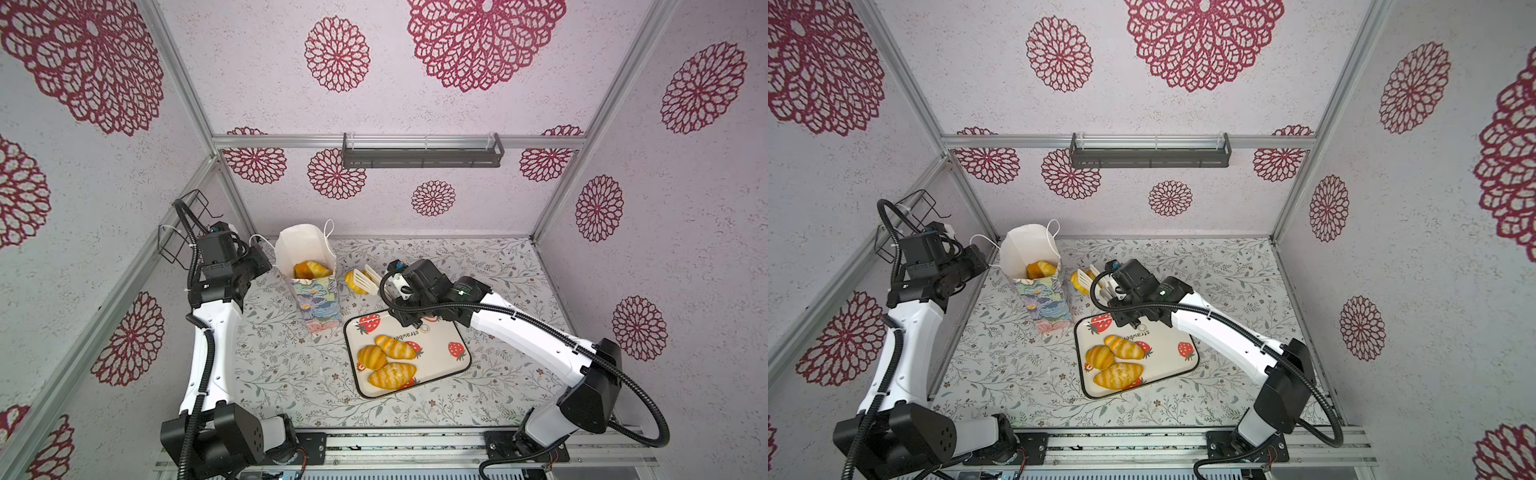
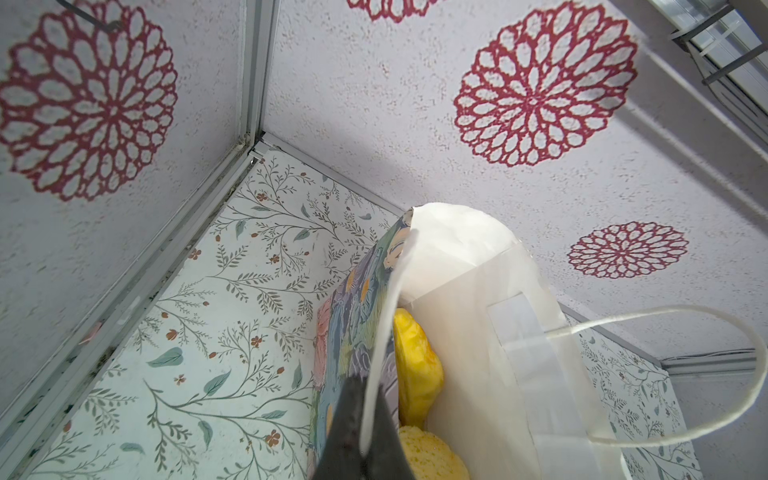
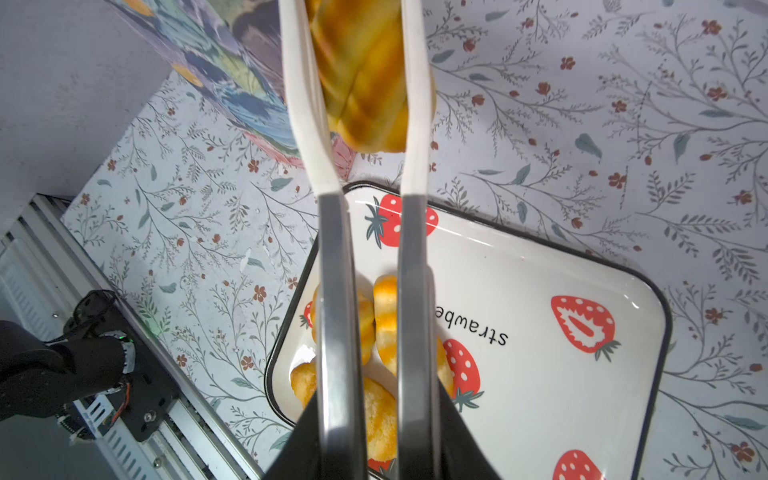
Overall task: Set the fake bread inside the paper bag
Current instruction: 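Lift the striped bun with the tongs and carry it toward the bag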
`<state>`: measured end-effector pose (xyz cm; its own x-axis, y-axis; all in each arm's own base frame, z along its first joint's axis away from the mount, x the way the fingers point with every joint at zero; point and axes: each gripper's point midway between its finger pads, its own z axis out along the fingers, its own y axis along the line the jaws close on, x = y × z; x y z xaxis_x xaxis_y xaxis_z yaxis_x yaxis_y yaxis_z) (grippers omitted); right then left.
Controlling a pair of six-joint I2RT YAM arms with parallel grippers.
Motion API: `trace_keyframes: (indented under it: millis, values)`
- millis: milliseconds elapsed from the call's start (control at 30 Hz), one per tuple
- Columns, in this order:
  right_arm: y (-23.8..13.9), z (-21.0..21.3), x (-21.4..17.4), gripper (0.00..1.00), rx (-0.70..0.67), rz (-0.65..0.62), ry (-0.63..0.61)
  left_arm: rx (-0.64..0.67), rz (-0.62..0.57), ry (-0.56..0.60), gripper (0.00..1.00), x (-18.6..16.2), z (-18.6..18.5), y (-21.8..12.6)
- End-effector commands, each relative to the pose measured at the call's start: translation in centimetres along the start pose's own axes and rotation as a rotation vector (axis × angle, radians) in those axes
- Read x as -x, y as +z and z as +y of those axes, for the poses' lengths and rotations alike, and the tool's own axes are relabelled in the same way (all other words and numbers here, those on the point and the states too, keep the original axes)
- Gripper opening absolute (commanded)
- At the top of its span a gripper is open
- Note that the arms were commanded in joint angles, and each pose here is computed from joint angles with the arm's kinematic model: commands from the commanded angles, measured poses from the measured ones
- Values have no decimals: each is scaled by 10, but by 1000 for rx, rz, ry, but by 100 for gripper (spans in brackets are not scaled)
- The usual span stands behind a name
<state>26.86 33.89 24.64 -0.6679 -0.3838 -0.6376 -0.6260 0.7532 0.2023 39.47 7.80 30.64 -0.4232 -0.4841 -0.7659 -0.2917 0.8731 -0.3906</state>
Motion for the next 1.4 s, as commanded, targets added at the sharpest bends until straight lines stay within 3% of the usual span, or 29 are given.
trace_keyframes:
  millis: [0,600,1367]
  values:
    - [-41,6,36,32,15,-138,12,-12,-29,-4,0,6,-1,-6]
    - [-85,32,89,33,81,-268,-37,-38,-31,-5,0,6,-5,-8]
    - [-77,80,128,33,210,-307,-102,-53,-29,-8,0,6,-8,-8]
